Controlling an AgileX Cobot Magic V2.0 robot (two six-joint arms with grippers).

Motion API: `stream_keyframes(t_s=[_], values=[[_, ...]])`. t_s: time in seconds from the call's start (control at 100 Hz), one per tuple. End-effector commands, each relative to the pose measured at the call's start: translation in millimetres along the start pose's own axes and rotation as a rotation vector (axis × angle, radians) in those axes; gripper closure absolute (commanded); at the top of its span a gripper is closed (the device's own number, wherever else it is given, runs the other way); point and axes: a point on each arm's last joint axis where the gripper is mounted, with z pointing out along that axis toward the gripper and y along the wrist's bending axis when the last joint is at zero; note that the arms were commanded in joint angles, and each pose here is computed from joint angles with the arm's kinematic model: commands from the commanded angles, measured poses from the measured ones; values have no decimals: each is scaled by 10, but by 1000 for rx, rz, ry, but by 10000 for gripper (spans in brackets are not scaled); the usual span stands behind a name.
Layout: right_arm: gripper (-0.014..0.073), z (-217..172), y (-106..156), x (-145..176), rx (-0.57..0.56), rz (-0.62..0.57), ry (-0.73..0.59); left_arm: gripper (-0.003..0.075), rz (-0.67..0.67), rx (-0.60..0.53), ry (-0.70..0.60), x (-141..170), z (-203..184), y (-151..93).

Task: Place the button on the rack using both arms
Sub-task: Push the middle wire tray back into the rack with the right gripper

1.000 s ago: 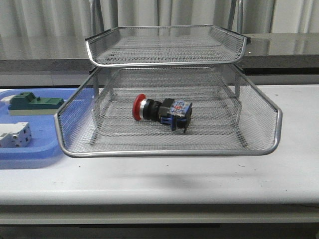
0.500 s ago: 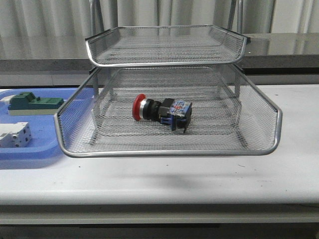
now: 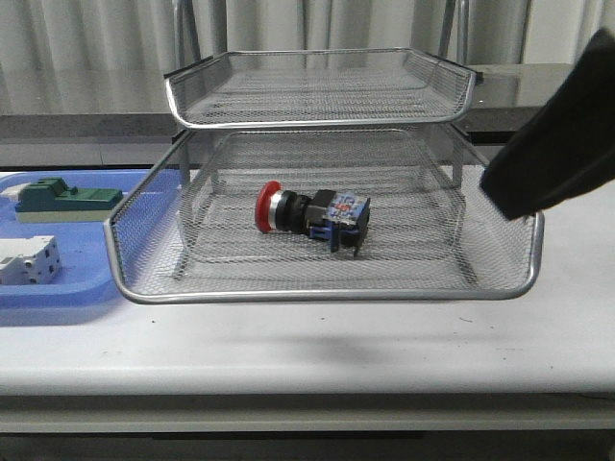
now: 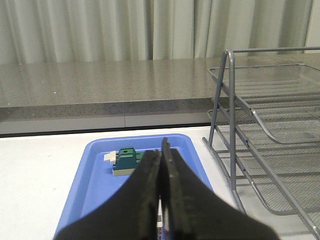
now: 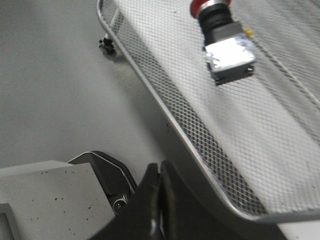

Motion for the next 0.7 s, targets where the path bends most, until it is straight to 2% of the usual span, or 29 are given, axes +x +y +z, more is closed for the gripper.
stream_keyframes(t_s=[0.0,0.31,0.69], values=[[656,104,47,-168,-7,-32,-51,740,-27,-41,-74,-138,-7,37],[656,653,193,-177,-35,-128,37,740,-27,-41,-74,-138,-7,37],[656,1042,-16,-143,118,-109,38,740,-27,-41,-74,-138,-7,37]])
